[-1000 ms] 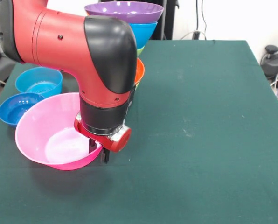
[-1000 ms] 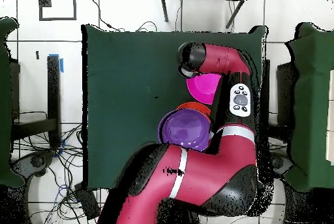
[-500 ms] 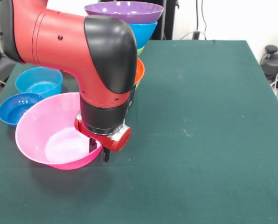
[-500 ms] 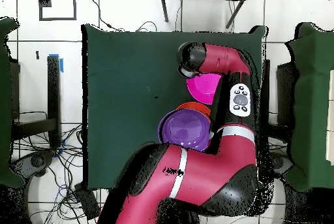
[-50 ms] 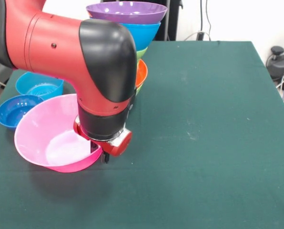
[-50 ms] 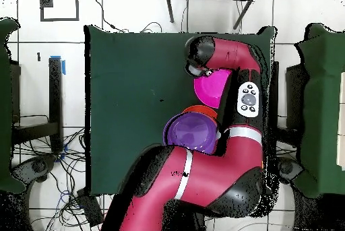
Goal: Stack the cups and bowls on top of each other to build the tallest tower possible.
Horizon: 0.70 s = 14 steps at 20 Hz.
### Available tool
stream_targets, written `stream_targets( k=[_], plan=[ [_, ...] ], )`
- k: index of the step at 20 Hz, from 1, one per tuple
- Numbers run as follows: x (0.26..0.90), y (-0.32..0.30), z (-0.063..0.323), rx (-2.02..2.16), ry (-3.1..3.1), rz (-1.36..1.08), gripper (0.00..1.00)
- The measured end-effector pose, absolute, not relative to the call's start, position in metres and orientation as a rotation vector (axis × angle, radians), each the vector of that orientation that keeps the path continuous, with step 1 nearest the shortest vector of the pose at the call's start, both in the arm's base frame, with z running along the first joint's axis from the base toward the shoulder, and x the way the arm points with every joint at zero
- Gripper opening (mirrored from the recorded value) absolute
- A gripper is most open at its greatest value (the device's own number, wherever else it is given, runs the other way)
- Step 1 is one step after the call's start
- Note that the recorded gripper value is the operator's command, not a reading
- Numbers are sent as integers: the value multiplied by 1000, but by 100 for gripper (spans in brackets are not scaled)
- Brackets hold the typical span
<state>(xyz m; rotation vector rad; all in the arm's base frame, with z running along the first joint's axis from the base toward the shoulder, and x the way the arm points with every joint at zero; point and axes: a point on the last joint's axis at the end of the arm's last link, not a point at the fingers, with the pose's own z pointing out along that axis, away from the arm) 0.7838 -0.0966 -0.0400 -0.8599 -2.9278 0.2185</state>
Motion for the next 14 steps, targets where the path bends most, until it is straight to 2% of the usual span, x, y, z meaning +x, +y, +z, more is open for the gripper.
stream_targets(
  k=[14],
  plan=[
    [791,-102,-29,-817,-2890,244,0]
  ],
)
